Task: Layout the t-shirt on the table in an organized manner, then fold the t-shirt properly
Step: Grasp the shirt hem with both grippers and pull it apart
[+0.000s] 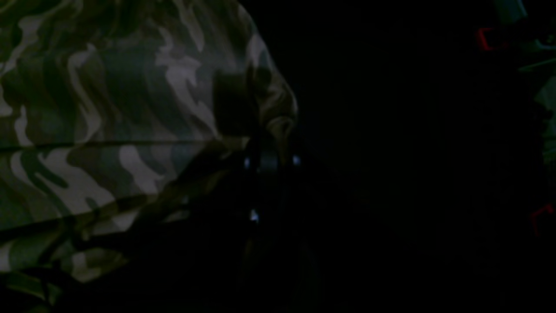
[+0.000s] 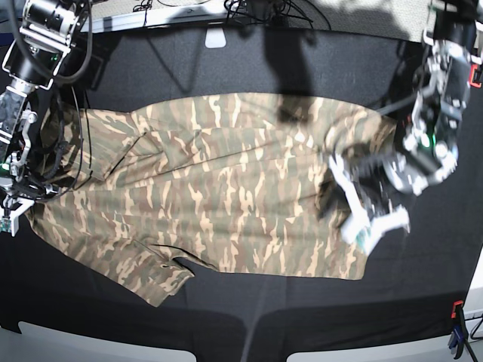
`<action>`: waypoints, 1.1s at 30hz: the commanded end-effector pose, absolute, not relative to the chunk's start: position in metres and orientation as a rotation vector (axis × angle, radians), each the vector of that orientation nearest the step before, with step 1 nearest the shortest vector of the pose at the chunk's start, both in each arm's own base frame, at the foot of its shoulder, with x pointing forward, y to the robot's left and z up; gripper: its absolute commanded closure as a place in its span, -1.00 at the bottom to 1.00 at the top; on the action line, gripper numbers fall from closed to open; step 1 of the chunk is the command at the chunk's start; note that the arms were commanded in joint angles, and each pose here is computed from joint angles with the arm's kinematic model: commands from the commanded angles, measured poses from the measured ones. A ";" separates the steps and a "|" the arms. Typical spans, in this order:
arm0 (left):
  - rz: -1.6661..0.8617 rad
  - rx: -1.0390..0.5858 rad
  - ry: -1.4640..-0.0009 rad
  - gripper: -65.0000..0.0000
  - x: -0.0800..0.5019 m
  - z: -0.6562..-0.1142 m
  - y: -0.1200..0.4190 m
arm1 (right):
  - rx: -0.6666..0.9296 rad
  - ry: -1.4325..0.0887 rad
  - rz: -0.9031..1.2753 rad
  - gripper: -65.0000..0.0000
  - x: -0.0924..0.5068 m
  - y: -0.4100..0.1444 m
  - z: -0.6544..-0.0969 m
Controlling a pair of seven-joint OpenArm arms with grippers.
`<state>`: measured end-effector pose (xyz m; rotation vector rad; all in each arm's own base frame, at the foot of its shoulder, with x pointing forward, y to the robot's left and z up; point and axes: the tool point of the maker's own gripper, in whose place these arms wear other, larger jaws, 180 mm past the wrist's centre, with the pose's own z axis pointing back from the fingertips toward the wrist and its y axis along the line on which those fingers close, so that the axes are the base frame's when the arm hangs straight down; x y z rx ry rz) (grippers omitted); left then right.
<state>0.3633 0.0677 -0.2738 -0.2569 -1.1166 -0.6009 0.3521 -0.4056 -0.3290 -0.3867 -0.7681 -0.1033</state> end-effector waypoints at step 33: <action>-0.310 -0.171 -0.827 0.32 0.518 -0.361 0.124 | -0.070 -0.910 0.150 0.06 0.400 -0.328 -0.296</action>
